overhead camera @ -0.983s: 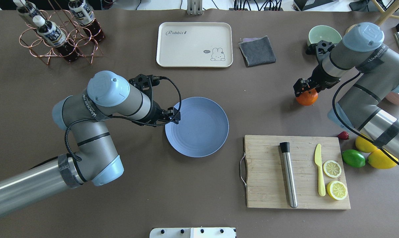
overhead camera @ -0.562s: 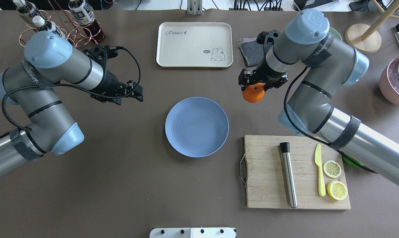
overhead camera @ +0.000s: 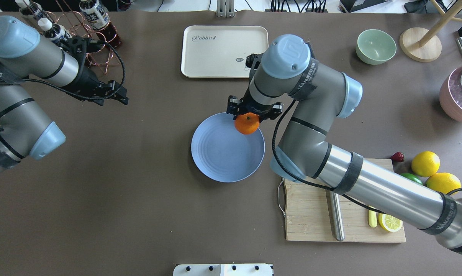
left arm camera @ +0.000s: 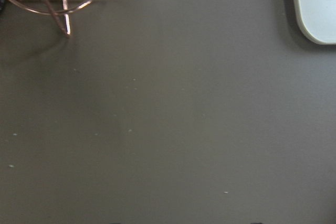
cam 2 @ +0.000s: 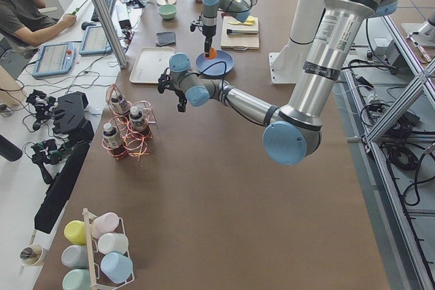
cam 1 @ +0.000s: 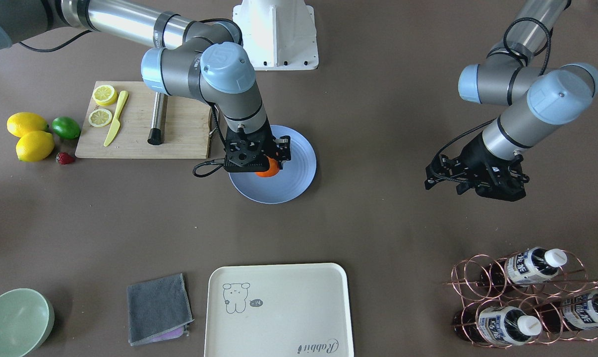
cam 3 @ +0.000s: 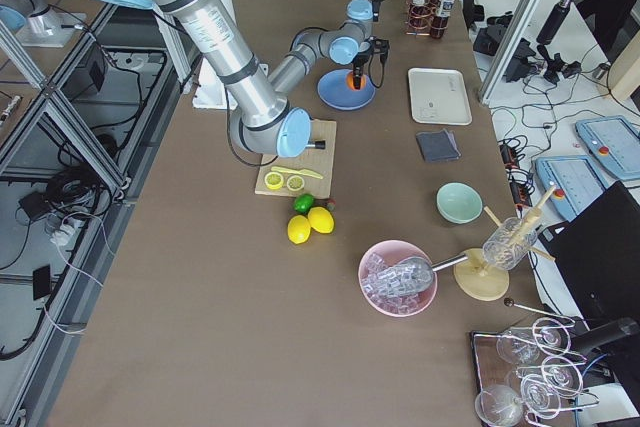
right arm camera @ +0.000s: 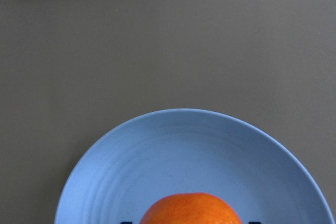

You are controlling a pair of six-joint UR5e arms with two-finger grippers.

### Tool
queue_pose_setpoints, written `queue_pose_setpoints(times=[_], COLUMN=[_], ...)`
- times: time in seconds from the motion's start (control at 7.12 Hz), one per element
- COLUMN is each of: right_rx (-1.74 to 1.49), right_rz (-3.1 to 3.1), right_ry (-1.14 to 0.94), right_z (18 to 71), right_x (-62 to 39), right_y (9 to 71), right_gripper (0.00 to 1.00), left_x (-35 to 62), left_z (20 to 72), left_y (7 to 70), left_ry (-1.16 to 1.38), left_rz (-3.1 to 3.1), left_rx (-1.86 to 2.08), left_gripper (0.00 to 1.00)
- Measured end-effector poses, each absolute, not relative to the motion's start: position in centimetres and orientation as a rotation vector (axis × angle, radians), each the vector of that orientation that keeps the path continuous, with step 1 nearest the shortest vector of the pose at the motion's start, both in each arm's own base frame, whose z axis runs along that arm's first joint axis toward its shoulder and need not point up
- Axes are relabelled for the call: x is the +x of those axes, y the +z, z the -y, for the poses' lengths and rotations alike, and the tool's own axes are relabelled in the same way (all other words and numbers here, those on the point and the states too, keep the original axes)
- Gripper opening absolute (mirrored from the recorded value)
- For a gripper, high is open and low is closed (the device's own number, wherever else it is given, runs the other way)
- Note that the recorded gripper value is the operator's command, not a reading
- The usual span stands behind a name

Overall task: Pick orange to plate
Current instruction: 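Carry the orange with the right gripper over the blue plate and lower it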

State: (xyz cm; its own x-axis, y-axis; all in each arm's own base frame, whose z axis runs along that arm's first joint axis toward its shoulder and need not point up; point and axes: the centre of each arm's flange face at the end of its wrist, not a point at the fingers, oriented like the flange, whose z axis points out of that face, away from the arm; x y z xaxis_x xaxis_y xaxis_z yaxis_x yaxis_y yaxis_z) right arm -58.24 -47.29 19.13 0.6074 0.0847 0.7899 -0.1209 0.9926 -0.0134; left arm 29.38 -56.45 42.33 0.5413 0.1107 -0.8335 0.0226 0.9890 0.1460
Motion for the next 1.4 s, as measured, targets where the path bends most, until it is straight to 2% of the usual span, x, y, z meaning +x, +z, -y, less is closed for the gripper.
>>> queue_pose_setpoints(times=[0.56, 0.7, 0.84, 0.98, 1.4], right_rx=[0.034, 0.028, 0.023, 0.02, 0.04], right_rz=[0.88, 0.876, 0.874, 0.873, 0.872], right_ry=[0.107, 0.098, 0.089, 0.081, 0.077], right_z=[45.6, 44.9, 44.3, 43.8, 43.2], right_x=[-60.6, -61.1, -61.5, -61.9, -61.7], right_y=[20.3, 20.6, 20.9, 21.0, 21.2], right_gripper=[0.0, 0.1, 0.64, 1.0, 1.0], left_x=[26.7, 26.4, 26.2, 26.1, 25.8], left_z=[56.9, 57.0, 56.9, 56.9, 56.8], left_y=[43.6, 43.7, 43.8, 43.9, 43.7], left_ry=[0.061, 0.056, 0.054, 0.054, 0.052], left_rz=[-0.999, -0.999, -0.999, -0.999, -1.001], left_rx=[0.152, 0.152, 0.152, 0.152, 0.158], left_gripper=[0.86, 0.86, 0.86, 0.86, 0.86])
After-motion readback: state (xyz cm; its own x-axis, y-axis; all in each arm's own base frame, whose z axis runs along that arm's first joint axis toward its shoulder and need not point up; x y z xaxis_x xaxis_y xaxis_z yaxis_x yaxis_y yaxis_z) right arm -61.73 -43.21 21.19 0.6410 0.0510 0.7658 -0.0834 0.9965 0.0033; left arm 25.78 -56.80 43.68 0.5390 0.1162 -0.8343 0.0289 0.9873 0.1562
